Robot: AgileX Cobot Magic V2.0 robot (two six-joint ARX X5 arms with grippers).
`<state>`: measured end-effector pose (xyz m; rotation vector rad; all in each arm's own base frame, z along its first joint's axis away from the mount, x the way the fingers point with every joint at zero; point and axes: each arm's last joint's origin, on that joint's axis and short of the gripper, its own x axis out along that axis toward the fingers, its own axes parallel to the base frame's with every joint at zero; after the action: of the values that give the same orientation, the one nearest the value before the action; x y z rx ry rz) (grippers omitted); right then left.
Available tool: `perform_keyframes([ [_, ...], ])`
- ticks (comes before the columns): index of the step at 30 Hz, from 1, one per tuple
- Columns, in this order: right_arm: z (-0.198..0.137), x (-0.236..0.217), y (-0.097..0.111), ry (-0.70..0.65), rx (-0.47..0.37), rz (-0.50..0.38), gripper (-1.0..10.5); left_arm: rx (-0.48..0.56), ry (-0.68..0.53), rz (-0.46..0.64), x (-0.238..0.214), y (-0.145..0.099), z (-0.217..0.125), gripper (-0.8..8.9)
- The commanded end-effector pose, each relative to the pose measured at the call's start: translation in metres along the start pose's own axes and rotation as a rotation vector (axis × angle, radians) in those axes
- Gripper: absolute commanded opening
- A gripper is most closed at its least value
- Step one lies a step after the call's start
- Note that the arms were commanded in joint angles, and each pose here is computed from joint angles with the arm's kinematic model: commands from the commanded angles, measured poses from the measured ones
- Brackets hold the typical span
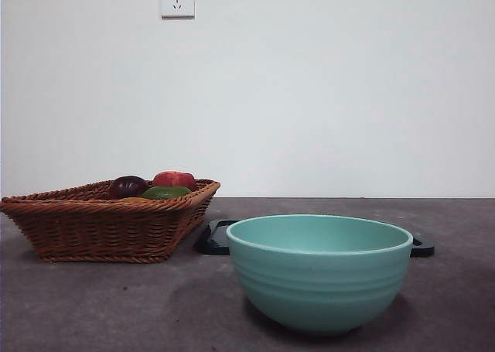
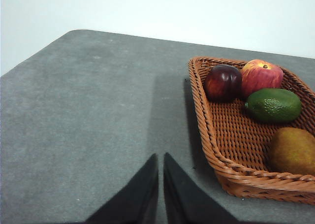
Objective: Pick up the wifruite, put it on the bowl, pick up the plate, put it on desk
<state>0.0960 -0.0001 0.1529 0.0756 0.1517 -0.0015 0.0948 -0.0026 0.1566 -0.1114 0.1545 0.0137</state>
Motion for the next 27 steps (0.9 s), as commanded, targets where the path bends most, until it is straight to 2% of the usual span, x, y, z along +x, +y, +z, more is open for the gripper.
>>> perform_keyframes([
  [1, 0.003, -0.001, 0.001, -0.010, 0.052, 0.007, 0.1, -0.004, 0.016, 0.001, 0.001, 0.000, -0.004, 0.15],
  [5, 0.013, -0.005, 0.002, -0.035, 0.112, 0.020, 0.1, -0.023, -0.015, -0.006, -0.002, -0.001, 0.006, 0.15],
  [8, 0.028, -0.011, 0.005, -0.061, 0.171, 0.040, 0.1, -0.075, -0.051, -0.028, -0.007, -0.004, 0.019, 0.15],
  [15, 0.064, -0.030, 0.010, -0.064, 0.247, 0.055, 0.1, -0.171, -0.130, -0.091, -0.023, -0.011, 0.062, 0.15],
  [18, 0.081, -0.038, 0.012, -0.046, 0.274, 0.071, 0.1, -0.182, -0.136, -0.116, -0.031, -0.014, 0.083, 0.15],
  [27, 0.126, -0.060, 0.019, 0.013, 0.271, 0.201, 0.1, -0.171, -0.100, -0.258, -0.053, -0.024, 0.145, 0.15],
])
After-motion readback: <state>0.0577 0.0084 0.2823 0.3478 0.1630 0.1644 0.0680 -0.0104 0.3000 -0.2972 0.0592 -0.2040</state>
